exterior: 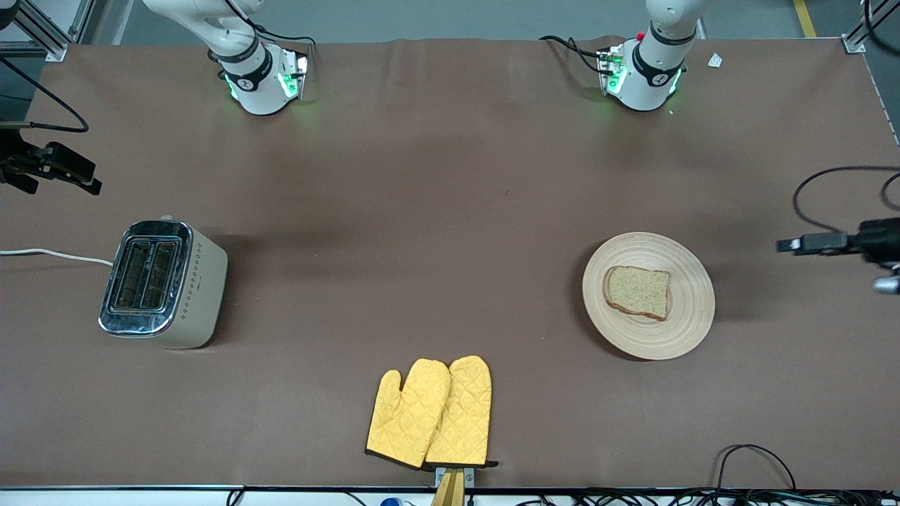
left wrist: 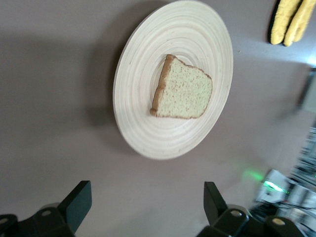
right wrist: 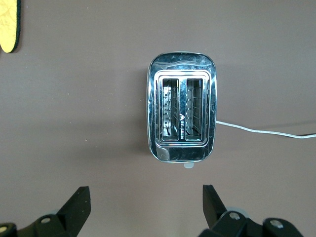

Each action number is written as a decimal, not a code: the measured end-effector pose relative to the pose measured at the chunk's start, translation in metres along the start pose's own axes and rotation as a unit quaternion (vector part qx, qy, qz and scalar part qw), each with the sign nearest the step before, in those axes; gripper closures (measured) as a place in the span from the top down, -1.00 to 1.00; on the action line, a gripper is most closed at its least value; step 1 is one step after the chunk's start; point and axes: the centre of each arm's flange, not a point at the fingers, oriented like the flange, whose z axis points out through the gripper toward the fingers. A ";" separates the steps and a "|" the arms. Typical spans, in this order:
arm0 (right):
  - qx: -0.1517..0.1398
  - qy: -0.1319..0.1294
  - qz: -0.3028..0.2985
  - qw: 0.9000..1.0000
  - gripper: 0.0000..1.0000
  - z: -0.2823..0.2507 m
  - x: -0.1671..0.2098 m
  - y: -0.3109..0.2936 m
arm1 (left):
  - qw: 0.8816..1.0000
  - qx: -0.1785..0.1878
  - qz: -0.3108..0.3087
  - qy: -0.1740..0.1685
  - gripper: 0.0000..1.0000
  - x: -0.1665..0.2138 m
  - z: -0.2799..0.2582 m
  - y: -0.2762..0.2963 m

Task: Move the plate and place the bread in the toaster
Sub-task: 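Reach the left gripper toward the rim of the wooden plate, then grasp the rim of the wooden plate with the left gripper, then slide the plate toward the toaster with the left gripper while the right gripper reaches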

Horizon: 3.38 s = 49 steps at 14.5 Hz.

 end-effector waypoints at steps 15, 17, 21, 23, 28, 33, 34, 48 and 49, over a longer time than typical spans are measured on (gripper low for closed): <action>-0.001 0.030 0.010 1.000 1.00 -0.026 0.001 0.008 | 0.996 -0.077 0.052 -0.011 1.00 0.064 0.121 -0.056; -0.001 0.026 0.008 1.000 1.00 -0.026 0.000 0.006 | 0.996 -0.078 0.049 -0.010 1.00 0.064 0.124 -0.060; -0.001 0.018 0.003 1.000 1.00 -0.024 -0.001 0.000 | 0.994 -0.088 0.063 -0.007 0.22 0.068 0.141 -0.068; 0.000 0.019 -0.002 1.000 1.00 -0.025 -0.001 -0.005 | 0.994 -0.088 0.064 -0.006 -0.15 0.068 0.142 -0.069; 0.010 0.020 -0.002 1.000 1.00 -0.025 -0.001 -0.007 | 0.990 -0.097 0.103 0.003 -0.79 0.072 0.133 -0.058; 0.017 0.011 -0.001 1.000 1.00 -0.024 -0.002 -0.007 | 0.985 -0.124 0.116 -0.021 -0.81 0.098 0.159 0.042; 0.018 0.003 -0.001 1.000 1.00 -0.022 -0.004 -0.007 | 0.985 -0.125 0.113 -0.034 -0.81 0.104 0.177 0.076; 0.020 -0.076 0.062 0.995 1.00 0.168 0.081 -0.109 | 0.990 -0.137 0.028 -0.029 -0.81 0.038 0.563 0.397; 0.017 -0.077 0.072 0.994 1.00 0.187 0.086 -0.114 | 0.990 -0.134 0.027 -0.025 -0.81 0.032 0.578 0.399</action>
